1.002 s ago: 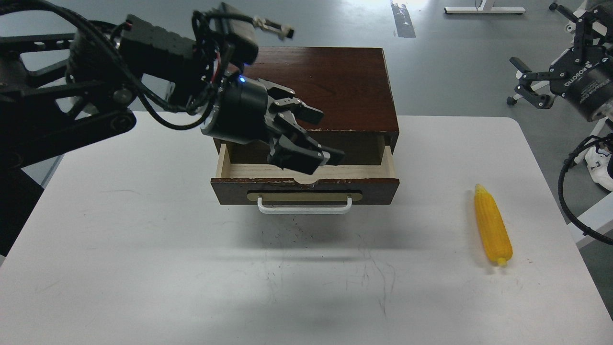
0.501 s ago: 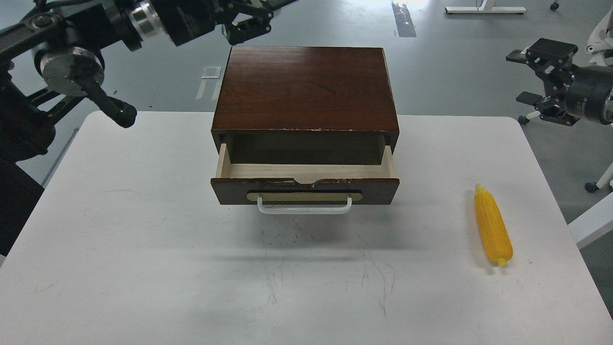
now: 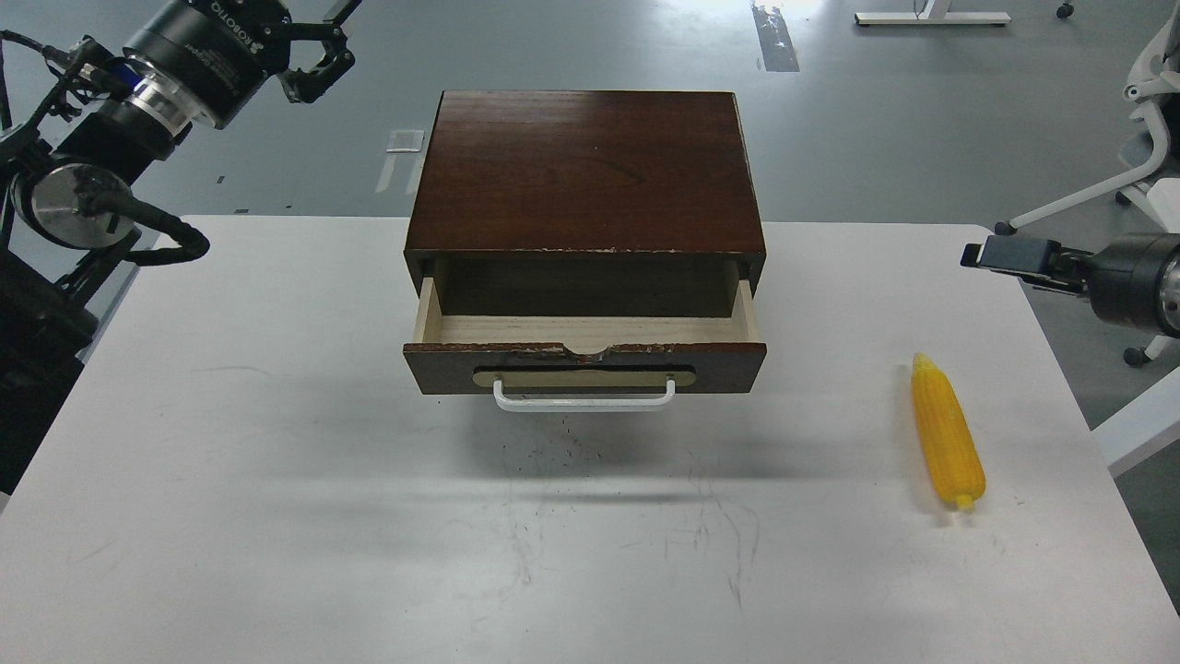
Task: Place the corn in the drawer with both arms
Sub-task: 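Release the handle and lift the left arm away from the box, then lower the right gripper onto the yellow corn and grasp it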
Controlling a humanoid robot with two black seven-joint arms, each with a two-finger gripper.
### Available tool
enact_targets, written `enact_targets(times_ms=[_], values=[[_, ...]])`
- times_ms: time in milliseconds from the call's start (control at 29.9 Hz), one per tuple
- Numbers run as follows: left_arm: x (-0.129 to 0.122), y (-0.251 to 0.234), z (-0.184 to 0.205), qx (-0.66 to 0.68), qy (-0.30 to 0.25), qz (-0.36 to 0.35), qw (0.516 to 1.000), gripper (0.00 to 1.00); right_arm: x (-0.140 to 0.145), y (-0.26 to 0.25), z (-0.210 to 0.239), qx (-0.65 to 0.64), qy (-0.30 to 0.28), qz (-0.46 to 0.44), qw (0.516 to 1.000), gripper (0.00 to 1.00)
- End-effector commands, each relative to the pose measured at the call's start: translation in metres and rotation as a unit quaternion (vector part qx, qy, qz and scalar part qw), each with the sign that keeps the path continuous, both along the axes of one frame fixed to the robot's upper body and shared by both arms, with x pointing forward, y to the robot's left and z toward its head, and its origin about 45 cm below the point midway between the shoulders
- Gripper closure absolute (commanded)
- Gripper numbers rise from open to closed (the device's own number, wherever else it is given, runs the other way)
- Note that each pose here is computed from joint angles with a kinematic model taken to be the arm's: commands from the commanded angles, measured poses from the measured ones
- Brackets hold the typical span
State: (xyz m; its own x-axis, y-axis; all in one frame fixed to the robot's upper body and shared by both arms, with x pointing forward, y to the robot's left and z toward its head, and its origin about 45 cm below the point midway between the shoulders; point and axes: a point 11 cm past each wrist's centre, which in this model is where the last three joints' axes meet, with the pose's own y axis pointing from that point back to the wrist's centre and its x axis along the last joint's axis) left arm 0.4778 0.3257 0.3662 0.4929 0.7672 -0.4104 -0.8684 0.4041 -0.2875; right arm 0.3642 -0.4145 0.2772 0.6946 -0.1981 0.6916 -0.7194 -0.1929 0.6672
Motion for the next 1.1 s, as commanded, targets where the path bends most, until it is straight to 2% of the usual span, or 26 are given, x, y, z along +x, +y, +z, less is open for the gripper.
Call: enact_targets(times_ms=[0,200,334,534,668,935,1002,1069], values=[[0.0,0.007,-0.007,-0.003,0.006,0.015,1.0,0.02,-0.003,-0.001,-0.017,-0.034,-0.016,0.007,0.999,0.0],[-0.002,0.008,-0.013,-0.007,0.011,0.014,1.0,0.02,-0.007,0.012,-0.041,-0.032,-0.014,0.017,0.999,0.0],[-0.004,0.008,-0.017,-0.013,0.014,0.01,1.0,0.02,-0.019,0.001,-0.063,-0.045,0.014,0.01,0.999,0.0],[-0.006,0.013,-0.021,-0.012,0.018,0.011,1.0,0.02,-0.02,0.009,-0.091,-0.03,0.035,0.012,0.999,0.0],[-0.007,0.018,-0.019,-0.008,0.016,0.016,1.0,0.02,-0.035,-0.001,-0.109,-0.027,0.057,0.01,0.998,0.06],[-0.009,0.026,-0.018,-0.002,0.016,0.023,1.0,0.02,-0.041,-0.011,-0.128,-0.035,0.062,0.012,0.997,0.06],[-0.009,0.026,-0.017,-0.002,0.015,0.023,1.0,0.02,-0.041,-0.013,-0.13,-0.044,0.056,0.013,0.997,0.09],[-0.009,0.027,-0.017,-0.001,0.015,0.024,1.0,0.02,-0.043,-0.009,-0.135,-0.043,0.054,0.021,0.997,0.2]])
